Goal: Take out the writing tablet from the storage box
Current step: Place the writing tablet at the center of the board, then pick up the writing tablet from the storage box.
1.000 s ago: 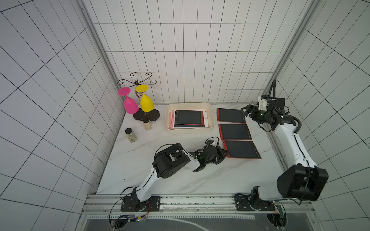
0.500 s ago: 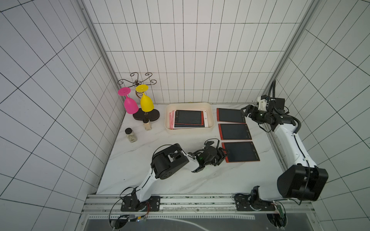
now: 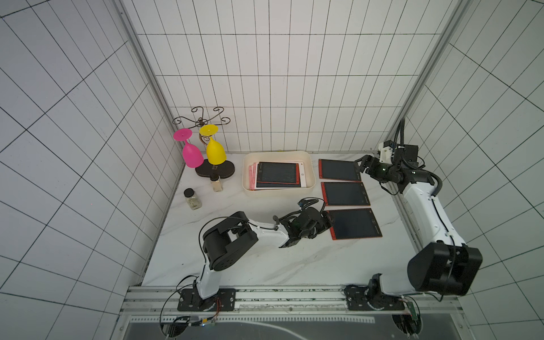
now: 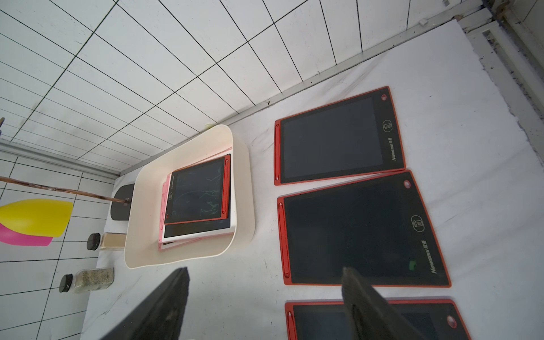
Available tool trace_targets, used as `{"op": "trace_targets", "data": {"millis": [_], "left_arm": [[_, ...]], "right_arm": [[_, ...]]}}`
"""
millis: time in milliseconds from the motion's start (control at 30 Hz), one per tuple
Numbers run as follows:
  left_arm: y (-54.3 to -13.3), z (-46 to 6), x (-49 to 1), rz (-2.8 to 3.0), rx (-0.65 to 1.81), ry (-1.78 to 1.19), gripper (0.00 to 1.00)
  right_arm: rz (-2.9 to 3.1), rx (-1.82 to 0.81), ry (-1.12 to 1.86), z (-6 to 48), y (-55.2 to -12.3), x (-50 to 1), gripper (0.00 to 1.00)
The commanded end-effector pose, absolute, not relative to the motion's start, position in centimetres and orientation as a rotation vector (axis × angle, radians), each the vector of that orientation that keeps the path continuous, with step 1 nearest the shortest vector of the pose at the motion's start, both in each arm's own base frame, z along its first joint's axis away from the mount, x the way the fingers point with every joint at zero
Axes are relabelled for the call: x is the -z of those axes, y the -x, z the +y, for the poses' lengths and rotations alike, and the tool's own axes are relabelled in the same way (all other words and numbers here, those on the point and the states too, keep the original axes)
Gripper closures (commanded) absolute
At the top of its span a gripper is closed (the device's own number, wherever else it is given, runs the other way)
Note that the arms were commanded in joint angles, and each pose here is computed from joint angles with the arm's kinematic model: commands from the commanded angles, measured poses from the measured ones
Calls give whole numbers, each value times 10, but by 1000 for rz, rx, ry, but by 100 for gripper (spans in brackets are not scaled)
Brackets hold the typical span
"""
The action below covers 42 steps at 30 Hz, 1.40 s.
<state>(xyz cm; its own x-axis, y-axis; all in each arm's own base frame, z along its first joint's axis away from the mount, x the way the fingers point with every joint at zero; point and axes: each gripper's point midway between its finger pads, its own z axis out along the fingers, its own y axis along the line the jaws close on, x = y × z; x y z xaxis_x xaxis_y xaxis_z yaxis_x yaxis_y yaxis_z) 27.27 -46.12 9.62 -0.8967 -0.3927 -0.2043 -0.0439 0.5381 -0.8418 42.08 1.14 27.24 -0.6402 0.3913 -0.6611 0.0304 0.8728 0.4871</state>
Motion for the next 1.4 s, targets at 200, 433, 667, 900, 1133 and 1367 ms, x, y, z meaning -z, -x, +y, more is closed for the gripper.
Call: {"op": "trace_targets", "data": {"millis": [200, 433, 667, 900, 1133, 1367], "left_arm": [[-329, -384, -170, 2369, 897, -1, 3], [-374, -303, -191, 2411, 700, -102, 3], [-420, -222, -186, 2498, 466, -143, 3], [-457, -164, -159, 2581, 382, -25, 3], [-493, -156, -137, 2580, 347, 41, 6], [-517, -158, -123, 2587, 308, 51, 7]], "right_arm": [[2295, -472, -293, 16, -429, -247, 16], [2366, -412, -188, 73, -456, -223, 16], [2399, -320, -120, 115, -488, -185, 17], [2408, -238, -56, 143, -526, -160, 20], [2385, -168, 27, 166, -565, -143, 28], [2390, -126, 63, 175, -590, -122, 44]]}}
